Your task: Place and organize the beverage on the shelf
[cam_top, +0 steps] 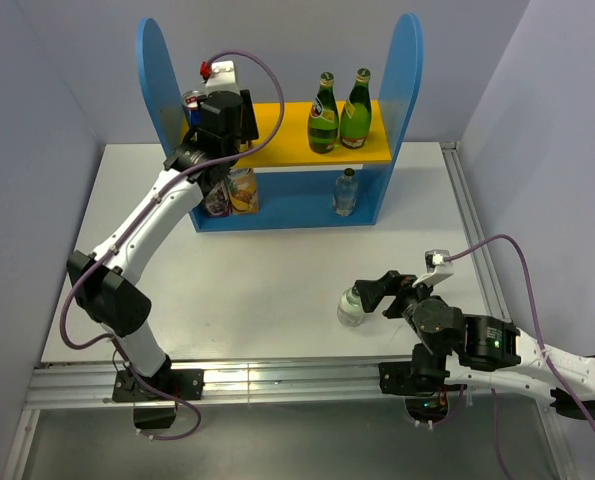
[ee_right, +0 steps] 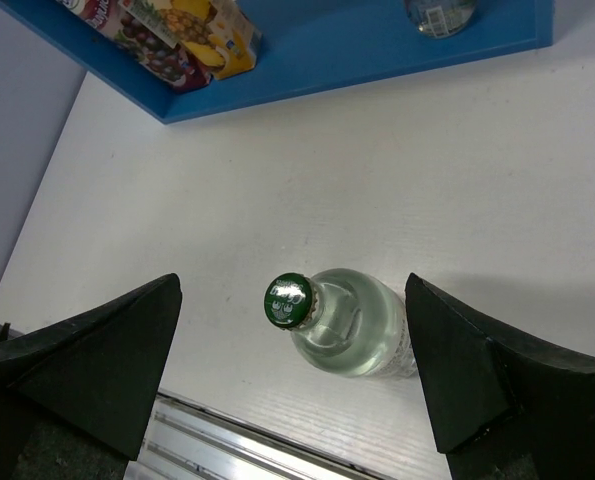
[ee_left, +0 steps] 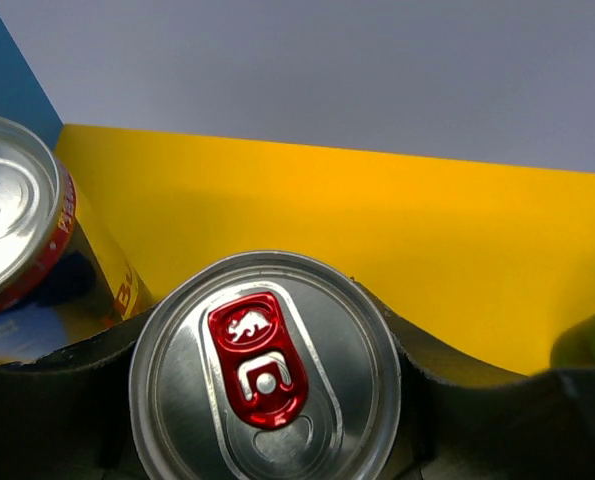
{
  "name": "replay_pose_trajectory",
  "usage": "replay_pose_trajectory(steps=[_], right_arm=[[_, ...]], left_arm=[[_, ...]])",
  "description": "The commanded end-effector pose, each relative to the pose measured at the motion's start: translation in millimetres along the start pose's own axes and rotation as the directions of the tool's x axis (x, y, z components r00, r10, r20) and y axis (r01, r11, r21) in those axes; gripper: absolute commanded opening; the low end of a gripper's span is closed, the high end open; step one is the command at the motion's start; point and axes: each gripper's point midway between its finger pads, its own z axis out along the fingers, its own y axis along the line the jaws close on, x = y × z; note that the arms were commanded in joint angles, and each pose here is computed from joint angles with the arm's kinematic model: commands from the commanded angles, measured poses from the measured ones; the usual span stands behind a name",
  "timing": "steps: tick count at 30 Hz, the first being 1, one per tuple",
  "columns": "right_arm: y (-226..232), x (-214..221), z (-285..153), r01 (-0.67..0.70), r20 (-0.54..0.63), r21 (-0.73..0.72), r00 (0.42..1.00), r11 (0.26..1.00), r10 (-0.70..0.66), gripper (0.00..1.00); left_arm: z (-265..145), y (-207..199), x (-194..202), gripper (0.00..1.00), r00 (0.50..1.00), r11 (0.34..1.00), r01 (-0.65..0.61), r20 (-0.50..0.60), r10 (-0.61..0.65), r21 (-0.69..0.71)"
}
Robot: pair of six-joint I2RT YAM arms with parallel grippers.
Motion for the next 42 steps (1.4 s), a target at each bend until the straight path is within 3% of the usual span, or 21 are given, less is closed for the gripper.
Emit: replay_pose_trajectory(steps=[1,6,9,14,16,18,19,22,31,39,42], right_arm=[[2,-3,0,-0.014,0.018,-0.004,1.0,1.0,0.014,1.0],[2,-3,0,-0.012,0.016,-0.005,1.0,1.0,0.012,1.0],[2,-2,1,-0.011,0.014,-0.001,1.0,1.0,0.011,1.0],[1,-2,1,-0.012,0.017,0.002,1.0,1.0,0.012,1.0],[1,-3,0,-0.016,0.017,0.002,1.0,1.0,0.015,1.0],[1,-3,0,-0.019,0.018,0.003,1.0,1.0,0.019,1.0],[1,-2,0,-0.017,0.016,0.003,1.0,1.0,0.017,1.0],[1,-2,0,-0.017,0.014,0.003,1.0,1.0,0.017,1.0],[-1,-3,1,-0.017,0.022,0.017,1.0,1.0,0.017,1.0],[-1,-5,0,-0.021,0.022,0.023,1.0,1.0,0.021,1.0],[-5,-1,0,-0.056,0.0,0.072,0.998,0.996,0.057,1.0]], left_arm=[[-1,0,-47,0.01,0.992,0.999,0.043,0.116,-0.044,0.013],[7,3,-52,0.07,0.992,1.0,0.004,0.127,-0.002,-0.018],[9,5,-54,0.17,0.992,1.0,-0.003,0.128,0.006,-0.024],[13,2,-49,0.55,0.994,1.0,-0.015,0.109,0.015,-0.006],[12,2,-48,0.78,0.995,1.0,-0.017,0.101,0.017,-0.003],[12,0,-46,0.82,0.995,1.0,-0.015,0.096,0.015,0.002],[11,-1,-45,0.9,0.995,1.0,-0.016,0.094,0.015,0.009],[9,0,-45,0.99,0.996,1.0,-0.017,0.092,0.016,0.011],[-19,-9,-36,0.99,0.998,0.999,-0.006,0.062,0.003,0.05],[-75,-12,-34,0.99,0.997,0.995,0.043,0.066,-0.05,0.095],[-98,-10,-15,0.99,0.999,0.994,0.04,0.028,-0.043,0.103]])
